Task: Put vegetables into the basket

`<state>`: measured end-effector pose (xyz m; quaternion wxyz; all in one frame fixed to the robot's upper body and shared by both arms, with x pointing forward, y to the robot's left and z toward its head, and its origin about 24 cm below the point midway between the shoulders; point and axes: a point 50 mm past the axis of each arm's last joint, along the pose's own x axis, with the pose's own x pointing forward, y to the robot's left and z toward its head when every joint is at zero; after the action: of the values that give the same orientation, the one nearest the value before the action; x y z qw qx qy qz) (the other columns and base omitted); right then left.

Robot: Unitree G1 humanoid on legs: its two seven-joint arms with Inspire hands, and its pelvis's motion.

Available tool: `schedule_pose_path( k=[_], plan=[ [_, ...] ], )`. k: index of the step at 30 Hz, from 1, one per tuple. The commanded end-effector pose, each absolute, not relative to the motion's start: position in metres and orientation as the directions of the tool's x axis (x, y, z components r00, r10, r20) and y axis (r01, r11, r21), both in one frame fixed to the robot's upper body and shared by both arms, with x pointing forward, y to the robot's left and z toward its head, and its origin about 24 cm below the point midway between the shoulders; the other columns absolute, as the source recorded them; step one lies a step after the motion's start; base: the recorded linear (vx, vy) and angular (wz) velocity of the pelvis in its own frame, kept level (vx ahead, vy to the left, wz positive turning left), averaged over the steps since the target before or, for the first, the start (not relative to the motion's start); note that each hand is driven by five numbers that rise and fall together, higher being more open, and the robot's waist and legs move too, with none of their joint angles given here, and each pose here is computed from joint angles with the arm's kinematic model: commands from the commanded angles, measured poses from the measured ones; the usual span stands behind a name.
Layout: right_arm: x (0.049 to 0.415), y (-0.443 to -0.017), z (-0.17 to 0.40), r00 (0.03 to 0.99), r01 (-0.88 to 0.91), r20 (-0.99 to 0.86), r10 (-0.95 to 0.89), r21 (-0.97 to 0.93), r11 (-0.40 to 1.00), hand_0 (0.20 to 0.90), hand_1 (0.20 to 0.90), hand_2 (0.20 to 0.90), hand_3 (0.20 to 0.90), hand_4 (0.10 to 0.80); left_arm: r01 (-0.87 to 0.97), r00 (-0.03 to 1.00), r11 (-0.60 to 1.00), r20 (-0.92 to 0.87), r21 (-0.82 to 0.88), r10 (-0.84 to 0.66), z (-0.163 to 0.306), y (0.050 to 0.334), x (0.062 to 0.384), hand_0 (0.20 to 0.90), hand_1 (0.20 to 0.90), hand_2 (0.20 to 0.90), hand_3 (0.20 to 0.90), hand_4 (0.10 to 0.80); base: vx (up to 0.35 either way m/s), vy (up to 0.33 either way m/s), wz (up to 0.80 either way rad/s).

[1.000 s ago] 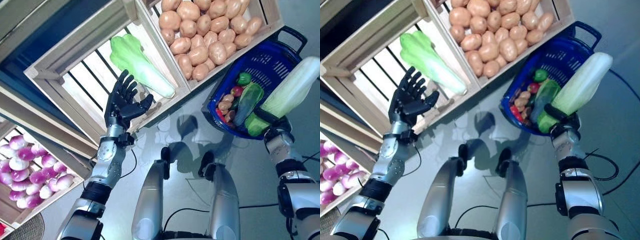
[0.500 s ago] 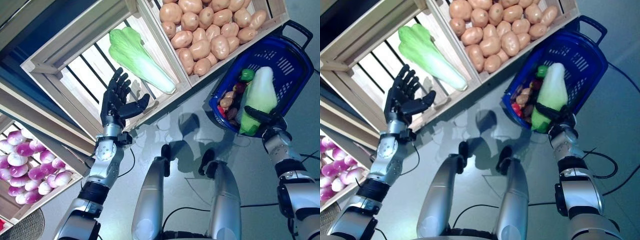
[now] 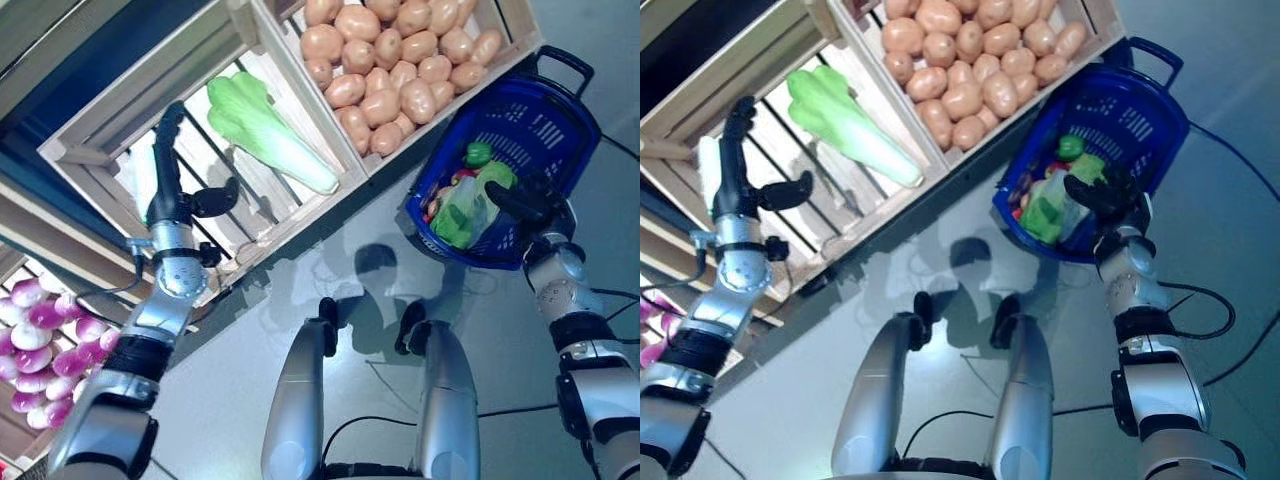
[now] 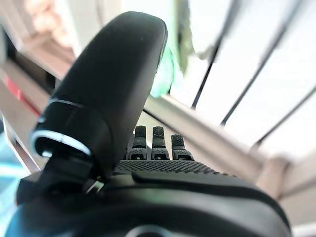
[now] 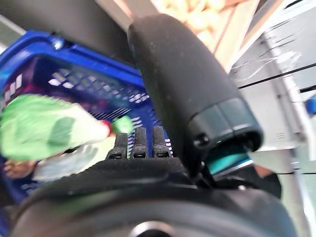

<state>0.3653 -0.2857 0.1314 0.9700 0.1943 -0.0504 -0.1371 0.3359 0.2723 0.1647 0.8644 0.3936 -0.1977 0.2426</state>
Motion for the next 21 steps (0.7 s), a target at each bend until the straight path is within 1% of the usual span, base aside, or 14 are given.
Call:
schedule_pose_path(
  k=[1,2,3,4,6,9,14,21],
  plan=[
    [0.358,-0.288,0.176,0.929,0.085,0.306,-0.21,0.374,0.924,0.9,0.9,0.9,0.9,0.8,-0.751,0.638,0.247,0.769,0.612,0.038,0.233,0.271,0.337,0.9,0.9,0.9,0.9,0.8,0.015,0.125,-0.3],
    [0.356,-0.284,0.175,0.931,0.057,0.319,-0.177,0.352,0.934,0.9,0.9,0.9,0.9,0.8,-0.754,0.644,0.141,0.764,0.642,-0.039,0.24,0.269,0.339,0.9,0.9,0.9,0.9,0.8,0.019,0.146,-0.29],
    [0.355,-0.282,0.175,0.934,0.038,0.324,-0.148,0.322,0.946,0.9,0.9,0.9,0.9,0.8,-0.745,0.658,0.079,0.75,0.662,-0.072,0.245,0.271,0.341,0.9,0.9,0.9,0.9,0.8,0.016,0.135,-0.2],
    [0.355,-0.281,0.175,0.935,0.035,0.324,-0.142,0.315,0.948,0.9,0.9,0.9,0.9,0.8,-0.741,0.665,0.063,0.743,0.669,-0.077,0.245,0.271,0.342,0.9,0.9,0.9,0.9,0.8,0.017,0.128,-0.14],
    [0.355,-0.282,0.174,0.943,0.031,0.311,-0.12,0.277,0.961,0.9,0.9,0.9,0.9,0.8,-0.702,0.711,-0.04,0.694,0.712,-0.116,0.248,0.271,0.348,0.9,0.9,0.9,0.9,0.8,0.005,0.11,-0.23],
    [0.354,-0.288,0.17,0.951,0.057,0.283,-0.124,0.235,0.97,0.9,0.9,0.9,0.9,0.8,-0.663,0.749,-0.108,0.652,0.741,-0.119,0.252,0.273,0.355,0.9,0.9,0.9,0.9,0.8,-0.001,0.077,-0.25],
    [0.355,-0.296,0.165,0.961,0.076,0.237,-0.144,0.272,0.959,0.9,0.9,0.9,0.9,0.8,-0.59,0.807,-0.165,0.585,0.79,-0.081,0.247,0.281,0.363,0.9,0.9,0.9,0.9,0.8,-0.001,0.044,-0.1],
    [0.358,-0.296,0.165,0.967,0.063,0.222,-0.128,0.276,0.959,0.9,0.9,0.9,0.9,0.8,-0.53,0.842,-0.171,0.539,0.83,0.008,0.241,0.291,0.367,0.9,0.9,0.9,0.9,0.8,0.0,0.015,-0.07]
  ],
)
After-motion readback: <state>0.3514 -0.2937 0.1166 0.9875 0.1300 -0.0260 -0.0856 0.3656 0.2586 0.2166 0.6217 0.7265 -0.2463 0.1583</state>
